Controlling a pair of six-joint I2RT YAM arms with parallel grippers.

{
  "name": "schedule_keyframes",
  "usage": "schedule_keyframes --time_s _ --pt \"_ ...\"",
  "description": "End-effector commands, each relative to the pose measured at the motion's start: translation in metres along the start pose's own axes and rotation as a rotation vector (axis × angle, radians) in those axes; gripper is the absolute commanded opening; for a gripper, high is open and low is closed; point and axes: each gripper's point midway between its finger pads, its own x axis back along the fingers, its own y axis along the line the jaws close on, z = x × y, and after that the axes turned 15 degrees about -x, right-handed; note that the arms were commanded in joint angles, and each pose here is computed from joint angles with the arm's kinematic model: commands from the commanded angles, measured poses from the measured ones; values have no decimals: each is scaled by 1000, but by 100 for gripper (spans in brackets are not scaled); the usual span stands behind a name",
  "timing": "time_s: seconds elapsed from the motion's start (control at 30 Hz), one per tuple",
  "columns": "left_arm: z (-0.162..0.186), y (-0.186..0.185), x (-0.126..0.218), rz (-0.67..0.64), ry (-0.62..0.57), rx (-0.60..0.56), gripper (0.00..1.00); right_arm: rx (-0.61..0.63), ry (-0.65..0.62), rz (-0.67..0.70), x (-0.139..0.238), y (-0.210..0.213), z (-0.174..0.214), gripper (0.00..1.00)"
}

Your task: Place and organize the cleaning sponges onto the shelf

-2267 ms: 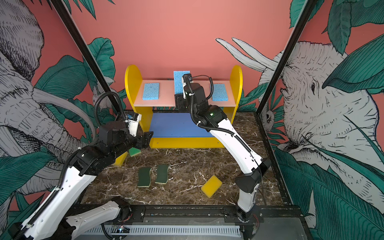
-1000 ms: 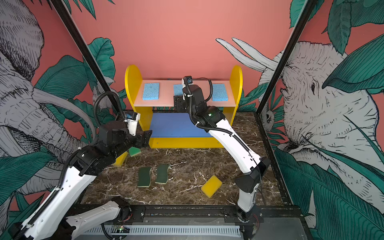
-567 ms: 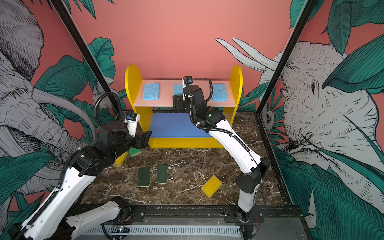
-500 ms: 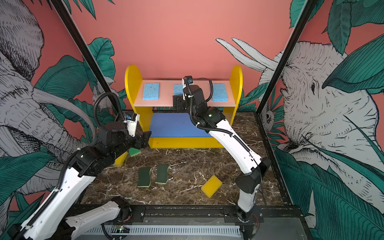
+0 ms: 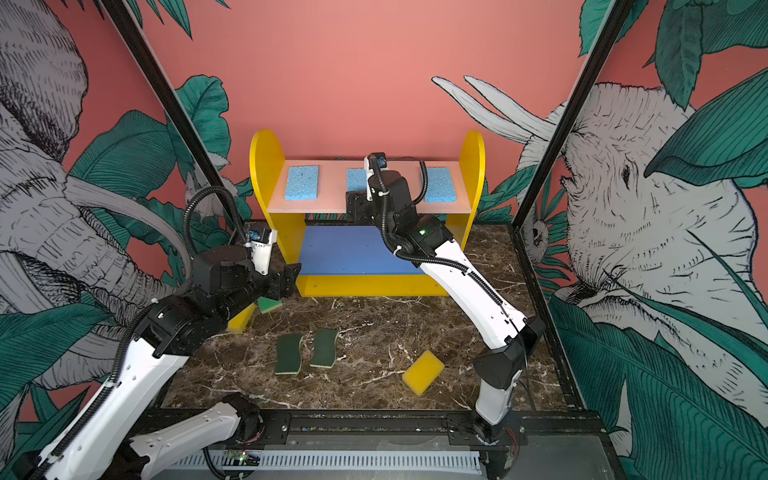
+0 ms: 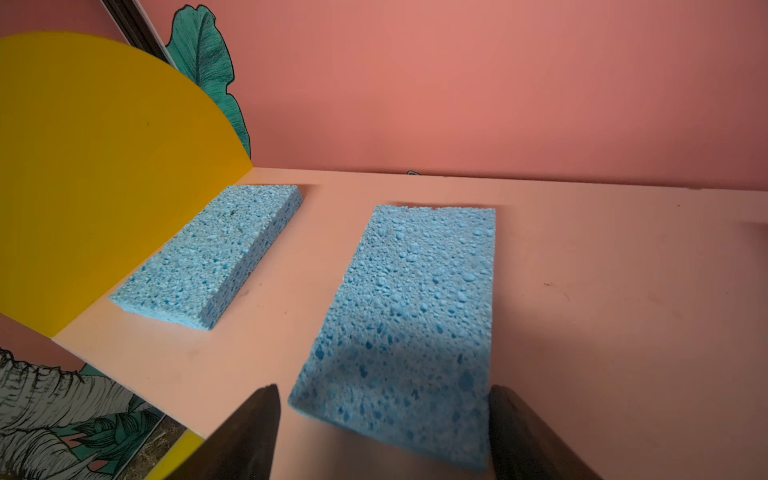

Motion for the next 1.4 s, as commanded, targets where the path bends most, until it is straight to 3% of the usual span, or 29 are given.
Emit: schedule_keyframes --time_s 0.0,0.67,0.73,0.83,0.93,1.37 --pt "3 4 5 -16 -4 13 81 -18 21 -23 6 4 5 80" --pt "-6 3 10 4 -30 36 80 81 -88 74 51 -17 -27 83" --pt "-7 3 10 1 -31 41 80 76 -108 54 65 -16 -34 78" --pt "-9 4 11 1 -38 51 79 90 -97 45 65 -15 -30 59" --pt "-10 3 10 3 -43 60 79 92 -86 45 61 -16 -26 50" --pt "-11 3 8 0 -40 55 79 65 10 -11 32 -5 3 36"
